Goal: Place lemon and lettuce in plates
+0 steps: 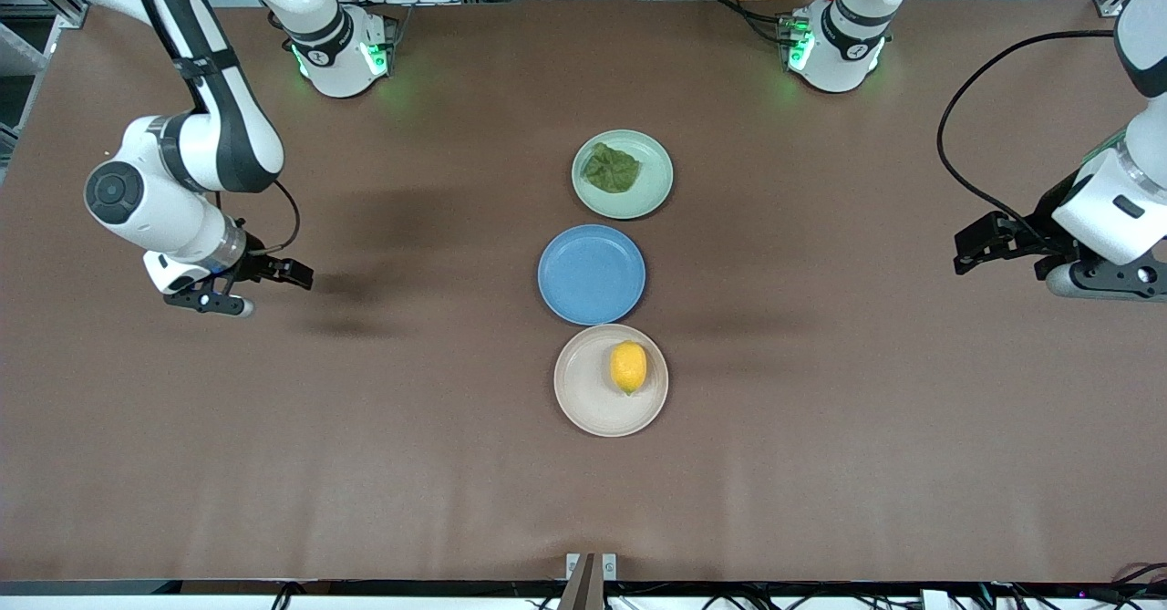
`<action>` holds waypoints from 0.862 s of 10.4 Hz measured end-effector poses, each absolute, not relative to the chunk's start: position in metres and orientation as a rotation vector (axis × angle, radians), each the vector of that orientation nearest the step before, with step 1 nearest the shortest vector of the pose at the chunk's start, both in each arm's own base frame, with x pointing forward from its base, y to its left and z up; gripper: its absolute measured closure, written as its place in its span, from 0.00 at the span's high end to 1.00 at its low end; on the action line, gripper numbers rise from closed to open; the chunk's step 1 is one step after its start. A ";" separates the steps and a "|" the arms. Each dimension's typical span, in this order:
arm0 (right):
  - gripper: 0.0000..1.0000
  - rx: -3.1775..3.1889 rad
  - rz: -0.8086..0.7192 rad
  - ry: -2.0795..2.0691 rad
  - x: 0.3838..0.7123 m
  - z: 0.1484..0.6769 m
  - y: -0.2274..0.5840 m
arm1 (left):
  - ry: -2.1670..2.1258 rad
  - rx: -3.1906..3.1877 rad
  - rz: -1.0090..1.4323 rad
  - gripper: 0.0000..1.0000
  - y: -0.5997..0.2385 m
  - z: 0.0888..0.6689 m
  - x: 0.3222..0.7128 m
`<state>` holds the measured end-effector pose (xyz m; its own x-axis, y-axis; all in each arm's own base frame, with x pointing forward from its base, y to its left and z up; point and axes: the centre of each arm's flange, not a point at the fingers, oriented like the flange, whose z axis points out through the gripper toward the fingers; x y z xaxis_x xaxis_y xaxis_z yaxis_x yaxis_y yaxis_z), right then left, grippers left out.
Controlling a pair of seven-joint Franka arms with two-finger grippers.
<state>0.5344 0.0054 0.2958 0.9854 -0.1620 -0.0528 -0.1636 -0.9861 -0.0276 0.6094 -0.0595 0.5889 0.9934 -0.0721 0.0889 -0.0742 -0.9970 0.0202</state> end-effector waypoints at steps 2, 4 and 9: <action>1.00 -3.100 0.033 0.229 0.533 0.324 0.013 | -0.117 3.116 0.146 1.00 -0.060 0.602 0.602; 1.00 -3.101 -0.082 0.184 0.540 0.365 0.015 | -0.123 3.116 0.152 1.00 -0.063 0.608 0.598; 1.00 -3.100 -0.158 0.113 0.559 0.494 0.023 | -0.122 3.117 0.156 1.00 -0.062 0.611 0.596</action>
